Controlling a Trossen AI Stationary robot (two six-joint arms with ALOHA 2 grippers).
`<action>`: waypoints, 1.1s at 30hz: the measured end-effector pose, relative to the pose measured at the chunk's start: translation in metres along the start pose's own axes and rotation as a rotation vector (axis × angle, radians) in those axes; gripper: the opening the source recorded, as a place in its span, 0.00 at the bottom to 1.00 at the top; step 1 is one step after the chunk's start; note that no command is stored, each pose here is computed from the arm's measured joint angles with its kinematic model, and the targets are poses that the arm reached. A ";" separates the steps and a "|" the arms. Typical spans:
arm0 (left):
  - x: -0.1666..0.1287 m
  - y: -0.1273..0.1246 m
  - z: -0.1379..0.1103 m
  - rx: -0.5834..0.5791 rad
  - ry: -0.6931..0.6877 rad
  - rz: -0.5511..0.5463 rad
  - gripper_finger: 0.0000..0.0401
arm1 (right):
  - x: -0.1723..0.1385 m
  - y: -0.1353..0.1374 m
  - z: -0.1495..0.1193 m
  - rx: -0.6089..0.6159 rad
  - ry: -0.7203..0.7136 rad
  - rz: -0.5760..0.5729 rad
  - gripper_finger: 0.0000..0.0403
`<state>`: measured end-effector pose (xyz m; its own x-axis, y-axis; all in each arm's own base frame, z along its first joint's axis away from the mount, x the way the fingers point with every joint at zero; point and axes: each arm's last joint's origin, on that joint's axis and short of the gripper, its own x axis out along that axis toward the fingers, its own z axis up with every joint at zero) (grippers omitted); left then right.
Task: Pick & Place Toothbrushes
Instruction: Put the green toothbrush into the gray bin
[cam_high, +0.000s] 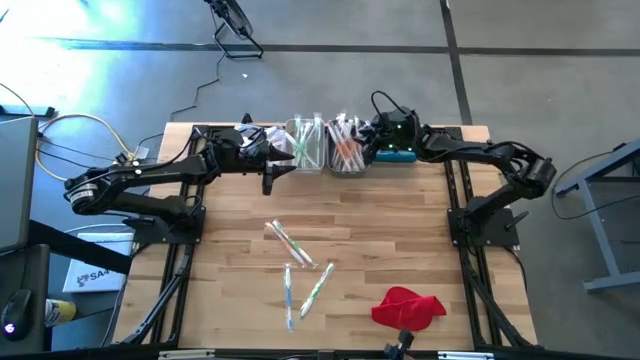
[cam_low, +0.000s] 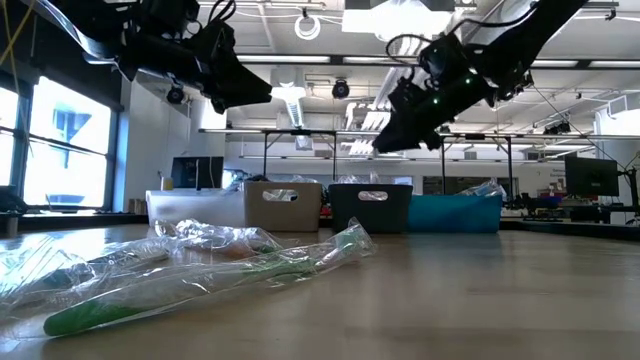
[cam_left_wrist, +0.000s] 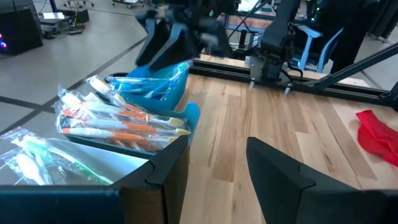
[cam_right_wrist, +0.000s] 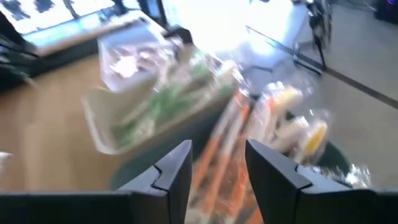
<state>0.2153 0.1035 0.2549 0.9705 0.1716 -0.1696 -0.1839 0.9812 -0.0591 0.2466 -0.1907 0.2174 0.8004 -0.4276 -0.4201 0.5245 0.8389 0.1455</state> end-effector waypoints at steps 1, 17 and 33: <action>0.000 0.000 0.000 0.000 0.000 0.000 0.39 | -0.004 0.002 0.003 -0.001 -0.014 0.020 0.36; 0.000 0.000 -0.003 -0.145 0.031 0.001 0.39 | -0.057 0.033 0.037 -0.088 -0.148 0.493 0.22; 0.007 -0.051 -0.016 0.008 0.166 -0.198 0.39 | -0.057 0.053 0.030 -0.149 -0.104 0.564 0.17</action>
<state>0.2293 0.0536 0.2404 0.9483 -0.0405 -0.3148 0.0096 0.9950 -0.0992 0.2376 -0.1324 0.2759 0.9720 0.0736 -0.2231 -0.0307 0.9813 0.1898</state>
